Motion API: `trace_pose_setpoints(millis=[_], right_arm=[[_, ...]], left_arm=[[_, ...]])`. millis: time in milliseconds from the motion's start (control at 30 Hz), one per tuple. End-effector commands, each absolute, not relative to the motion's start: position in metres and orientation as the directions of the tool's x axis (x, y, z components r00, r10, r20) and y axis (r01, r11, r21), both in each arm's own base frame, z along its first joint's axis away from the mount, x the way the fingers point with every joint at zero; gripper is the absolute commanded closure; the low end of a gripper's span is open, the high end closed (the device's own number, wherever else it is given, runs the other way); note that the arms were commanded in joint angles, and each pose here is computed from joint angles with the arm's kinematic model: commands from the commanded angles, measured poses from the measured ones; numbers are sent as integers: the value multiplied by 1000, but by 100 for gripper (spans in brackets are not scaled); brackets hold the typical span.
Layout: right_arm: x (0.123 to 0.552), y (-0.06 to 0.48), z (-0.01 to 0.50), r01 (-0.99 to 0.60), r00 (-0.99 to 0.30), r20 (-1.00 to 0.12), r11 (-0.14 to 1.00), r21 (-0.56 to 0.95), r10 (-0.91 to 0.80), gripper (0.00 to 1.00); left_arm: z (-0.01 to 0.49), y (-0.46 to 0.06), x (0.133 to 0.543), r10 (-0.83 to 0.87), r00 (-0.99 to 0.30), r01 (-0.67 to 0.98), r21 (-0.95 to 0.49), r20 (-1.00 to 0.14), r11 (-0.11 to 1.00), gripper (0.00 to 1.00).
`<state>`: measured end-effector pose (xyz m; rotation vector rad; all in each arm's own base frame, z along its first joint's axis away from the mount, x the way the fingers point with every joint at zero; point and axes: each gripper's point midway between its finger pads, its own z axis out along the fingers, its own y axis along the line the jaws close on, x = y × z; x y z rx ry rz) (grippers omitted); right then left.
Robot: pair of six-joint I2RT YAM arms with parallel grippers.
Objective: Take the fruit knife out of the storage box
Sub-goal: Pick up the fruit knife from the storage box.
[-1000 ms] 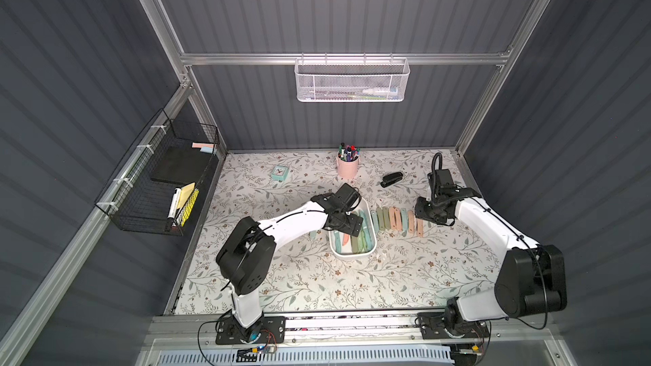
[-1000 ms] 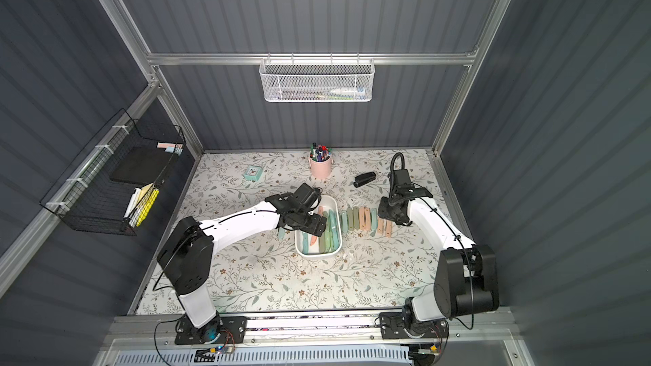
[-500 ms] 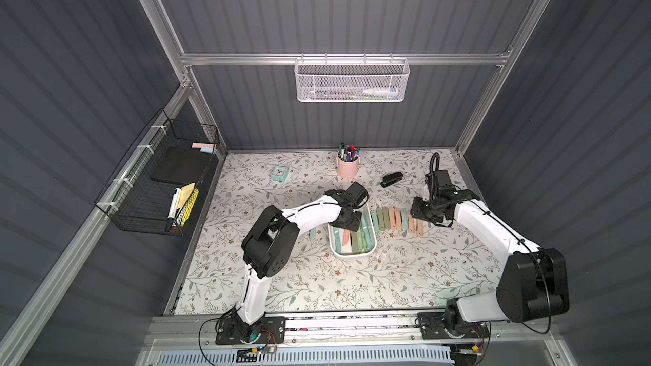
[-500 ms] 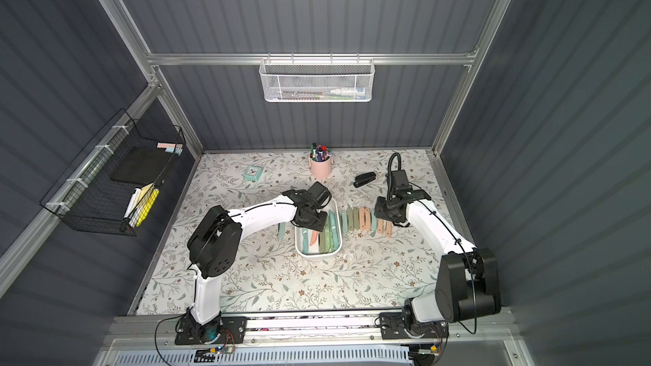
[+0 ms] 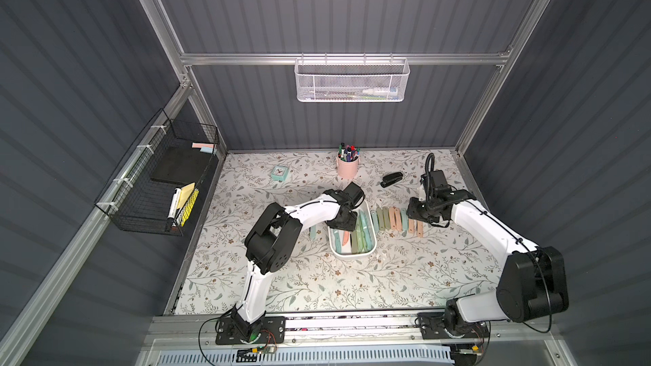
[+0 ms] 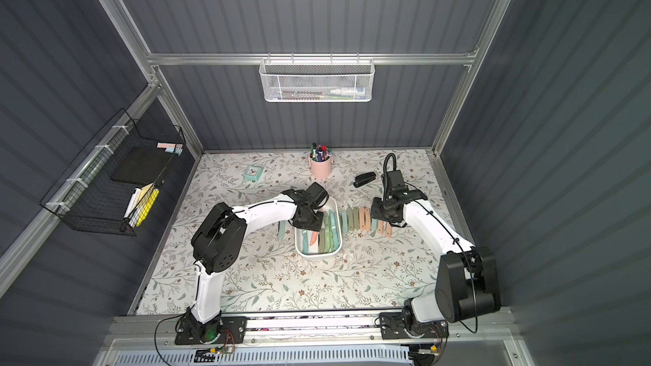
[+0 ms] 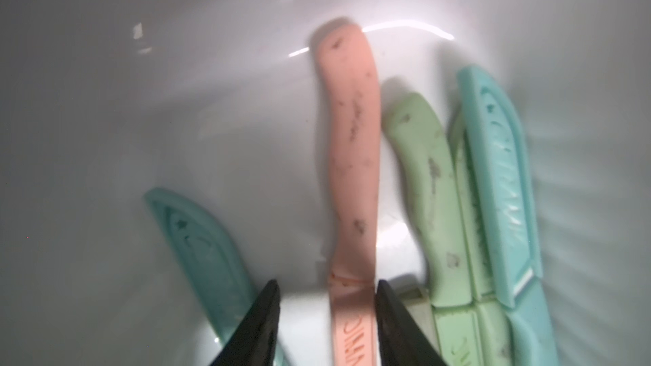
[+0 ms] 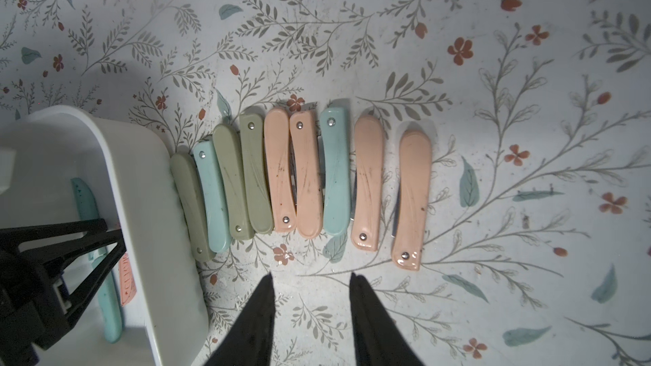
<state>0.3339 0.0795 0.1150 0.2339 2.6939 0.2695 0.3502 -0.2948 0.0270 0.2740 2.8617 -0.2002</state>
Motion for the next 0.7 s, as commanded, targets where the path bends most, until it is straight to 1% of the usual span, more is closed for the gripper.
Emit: trace_pose_setpoints(millis=[0,233,333,400,600,667], right_arm=[[336,84,115,120,-900,-385,966,230,204,61],[337,83,116,124,-901,-385,968,216,201,61],[337,83,115,125,-900,-385,968,218,203,61],[337,83,115,126,-900,-385,968,217,203,61],[336,84,111,128,-903,-377,968,217,204,61],[336,84,111,128,-903,-377,968,218,204,61]], left_arm=[[14,-287,343,160,-965,182,-90,-209,979,54],[13,-289,342,177,-963,200,-98,-205,975,61],[12,-289,336,196,-961,220,-109,-194,969,61],[12,-288,331,190,-965,213,-120,-182,970,60],[13,-285,318,186,-970,207,-131,-156,970,51],[13,-286,314,191,-970,211,-131,-149,969,50]])
